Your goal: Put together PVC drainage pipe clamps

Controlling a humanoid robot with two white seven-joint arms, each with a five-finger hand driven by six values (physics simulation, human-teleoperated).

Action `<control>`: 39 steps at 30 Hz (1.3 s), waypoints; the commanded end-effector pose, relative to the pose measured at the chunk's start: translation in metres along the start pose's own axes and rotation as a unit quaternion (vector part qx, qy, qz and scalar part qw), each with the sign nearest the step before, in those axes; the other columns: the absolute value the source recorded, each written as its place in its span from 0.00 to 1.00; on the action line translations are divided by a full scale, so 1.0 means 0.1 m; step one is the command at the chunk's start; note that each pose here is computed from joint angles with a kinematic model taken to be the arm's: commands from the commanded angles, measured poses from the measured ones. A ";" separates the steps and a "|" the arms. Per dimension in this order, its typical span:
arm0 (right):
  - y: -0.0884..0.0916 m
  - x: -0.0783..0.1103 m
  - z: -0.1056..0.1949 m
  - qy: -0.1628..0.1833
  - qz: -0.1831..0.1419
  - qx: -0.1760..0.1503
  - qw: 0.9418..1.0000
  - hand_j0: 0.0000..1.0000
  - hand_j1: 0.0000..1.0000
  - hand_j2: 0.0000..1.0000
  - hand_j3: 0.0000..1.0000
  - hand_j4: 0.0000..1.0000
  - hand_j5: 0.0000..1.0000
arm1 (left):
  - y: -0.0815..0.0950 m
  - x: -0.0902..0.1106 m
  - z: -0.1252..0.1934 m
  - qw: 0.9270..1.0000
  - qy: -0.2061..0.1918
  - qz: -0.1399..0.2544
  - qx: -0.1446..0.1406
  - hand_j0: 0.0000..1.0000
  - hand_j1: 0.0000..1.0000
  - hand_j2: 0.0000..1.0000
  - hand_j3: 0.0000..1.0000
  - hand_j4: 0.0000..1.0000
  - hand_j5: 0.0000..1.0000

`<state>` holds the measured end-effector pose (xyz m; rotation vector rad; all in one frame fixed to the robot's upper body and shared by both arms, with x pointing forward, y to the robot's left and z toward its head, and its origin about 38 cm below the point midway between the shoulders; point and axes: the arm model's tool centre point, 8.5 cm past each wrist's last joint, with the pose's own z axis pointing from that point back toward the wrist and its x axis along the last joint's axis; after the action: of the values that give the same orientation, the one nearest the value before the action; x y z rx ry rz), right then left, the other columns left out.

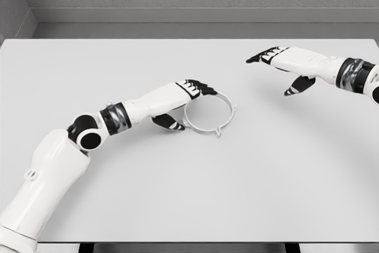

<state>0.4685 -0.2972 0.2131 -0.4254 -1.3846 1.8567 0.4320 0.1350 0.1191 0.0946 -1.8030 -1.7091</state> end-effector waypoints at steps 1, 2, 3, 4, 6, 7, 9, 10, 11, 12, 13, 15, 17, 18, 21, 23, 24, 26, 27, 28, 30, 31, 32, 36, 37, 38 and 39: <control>0.00 -0.01 0.00 0.000 -0.002 -0.001 1.000 1.00 1.00 1.00 1.00 1.00 1.00 | -0.02 -0.01 -0.01 1.000 0.002 0.007 0.001 1.00 1.00 1.00 1.00 1.00 1.00; 0.00 -0.01 0.00 0.000 -0.002 -0.001 1.000 1.00 1.00 1.00 1.00 1.00 1.00 | -0.01 -0.02 -0.01 1.000 0.002 0.007 0.002 1.00 1.00 1.00 1.00 1.00 1.00; -0.01 -0.01 0.01 0.001 -0.002 -0.002 1.000 1.00 1.00 1.00 1.00 1.00 1.00 | -0.03 -0.03 0.00 1.000 0.004 0.009 0.000 1.00 1.00 1.00 1.00 1.00 1.00; -0.01 -0.01 0.01 0.001 -0.002 -0.002 1.000 1.00 1.00 1.00 1.00 1.00 1.00 | -0.05 -0.04 -0.02 1.000 0.006 0.013 -0.001 1.00 1.00 1.00 1.00 1.00 1.00; -0.01 -0.01 0.01 0.001 -0.002 -0.002 1.000 1.00 1.00 1.00 1.00 1.00 1.00 | -0.06 -0.05 -0.03 1.000 0.007 0.016 -0.001 1.00 1.00 1.00 1.00 1.00 1.00; 0.00 -0.02 0.01 0.002 -0.003 -0.002 1.000 1.00 1.00 1.00 1.00 1.00 1.00 | -0.06 -0.05 -0.03 1.000 0.007 0.016 -0.001 1.00 1.00 1.00 1.00 1.00 1.00; -0.01 -0.02 0.01 0.002 -0.003 -0.002 1.000 1.00 1.00 1.00 1.00 1.00 1.00 | -0.06 -0.05 -0.03 1.000 0.006 0.015 0.000 1.00 1.00 1.00 1.00 1.00 1.00; 0.00 -0.02 0.01 0.002 -0.003 -0.001 1.000 1.00 1.00 1.00 1.00 1.00 1.00 | -0.06 -0.04 -0.04 1.000 0.005 0.015 0.000 1.00 1.00 1.00 1.00 1.00 1.00; -0.01 -0.02 0.01 0.002 -0.003 -0.002 1.000 1.00 1.00 1.00 1.00 1.00 1.00 | -0.06 -0.04 -0.04 1.000 0.005 0.015 0.000 1.00 1.00 1.00 1.00 1.00 1.00; -0.01 -0.03 0.01 0.003 -0.004 -0.002 1.000 1.00 1.00 1.00 1.00 1.00 1.00 | -0.06 -0.03 -0.04 1.000 0.004 0.016 0.000 1.00 1.00 1.00 1.00 1.00 1.00; -0.01 -0.03 0.01 0.003 -0.004 -0.002 1.000 1.00 1.00 1.00 1.00 1.00 1.00 | -0.06 -0.03 -0.04 1.000 0.004 0.016 0.000 1.00 1.00 1.00 1.00 1.00 1.00; -0.01 -0.02 0.01 0.003 -0.003 -0.002 1.000 1.00 1.00 1.00 1.00 1.00 1.00 | -0.04 -0.03 -0.06 1.000 0.003 0.014 0.002 1.00 1.00 1.00 1.00 1.00 1.00; -0.01 -0.02 0.01 0.002 -0.003 -0.002 1.000 1.00 1.00 1.00 1.00 1.00 1.00 | -0.03 -0.01 -0.09 1.000 0.000 0.015 0.004 1.00 1.00 1.00 1.00 1.00 1.00; -0.01 -0.01 0.01 0.002 -0.003 -0.002 1.000 1.00 1.00 1.00 1.00 1.00 1.00 | -0.02 -0.01 -0.09 1.000 0.000 0.014 0.004 1.00 1.00 1.00 1.00 1.00 1.00; -0.01 -0.02 0.01 0.002 -0.003 -0.002 1.000 1.00 1.00 1.00 1.00 1.00 1.00 | -0.01 -0.01 -0.10 1.000 0.000 0.011 0.003 1.00 1.00 1.00 1.00 1.00 1.00; -0.01 -0.01 0.01 0.001 -0.002 -0.003 1.000 1.00 1.00 1.00 1.00 1.00 1.00 | 0.00 0.00 -0.13 1.000 -0.001 0.012 0.003 1.00 1.00 1.00 1.00 1.00 1.00; -0.02 -0.01 0.01 0.002 -0.002 -0.003 1.000 1.00 1.00 1.00 1.00 1.00 1.00 | -0.01 -0.02 -0.13 1.000 0.001 0.014 0.002 1.00 1.00 1.00 1.00 1.00 1.00; -0.02 -0.01 0.01 0.001 -0.002 -0.003 1.000 1.00 1.00 1.00 1.00 1.00 1.00 | -0.01 -0.02 -0.15 1.000 0.001 0.015 0.003 1.00 1.00 1.00 1.00 1.00 1.00; -0.02 -0.01 0.01 0.002 -0.002 -0.003 1.000 1.00 1.00 1.00 1.00 1.00 1.00 | 0.00 -0.02 -0.16 1.000 0.001 0.015 0.003 1.00 1.00 1.00 1.00 1.00 1.00; -0.01 -0.01 0.01 0.001 -0.002 -0.003 1.000 1.00 1.00 1.00 1.00 1.00 1.00 | 0.00 -0.02 -0.16 1.000 0.001 0.015 0.003 1.00 1.00 1.00 1.00 1.00 1.00; -0.01 -0.01 0.01 0.001 -0.002 -0.002 1.000 1.00 1.00 1.00 1.00 1.00 1.00 | -0.01 -0.03 -0.16 1.000 0.001 0.015 0.003 1.00 1.00 1.00 1.00 1.00 1.00; -0.01 -0.01 0.01 0.001 -0.002 -0.002 1.000 1.00 1.00 1.00 1.00 1.00 1.00 | -0.01 -0.02 -0.16 1.000 0.000 0.015 0.003 1.00 1.00 1.00 1.00 1.00 1.00; -0.01 -0.01 0.01 0.001 -0.002 -0.002 1.000 1.00 1.00 1.00 1.00 1.00 1.00 | -0.01 -0.02 -0.16 1.000 0.000 0.016 0.003 1.00 1.00 1.00 1.00 1.00 1.00; 0.00 0.00 0.00 -0.001 -0.002 -0.001 1.000 1.00 1.00 1.00 1.00 1.00 1.00 | 0.00 -0.01 -0.18 1.000 -0.002 0.016 0.004 1.00 1.00 1.00 1.00 1.00 1.00; 0.00 0.00 0.00 -0.001 -0.002 -0.001 1.000 1.00 1.00 1.00 1.00 1.00 1.00 | 0.00 -0.01 -0.18 1.000 -0.002 0.016 0.004 1.00 1.00 1.00 1.00 1.00 1.00; 0.00 0.00 0.00 -0.001 -0.002 -0.001 1.000 1.00 1.00 1.00 1.00 1.00 1.00 | 0.00 0.00 -0.19 1.000 -0.002 0.016 0.005 1.00 1.00 1.00 1.00 1.00 1.00; 0.00 0.00 0.00 -0.001 -0.002 -0.001 1.000 1.00 1.00 1.00 1.00 1.00 1.00 | 0.00 0.00 -0.19 1.000 -0.002 0.016 0.004 1.00 1.00 1.00 1.00 1.00 1.00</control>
<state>0.4684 -0.2970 0.2130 -0.4238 -1.3853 1.8567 0.4410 0.1190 0.1169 0.0697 -1.8011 -1.6901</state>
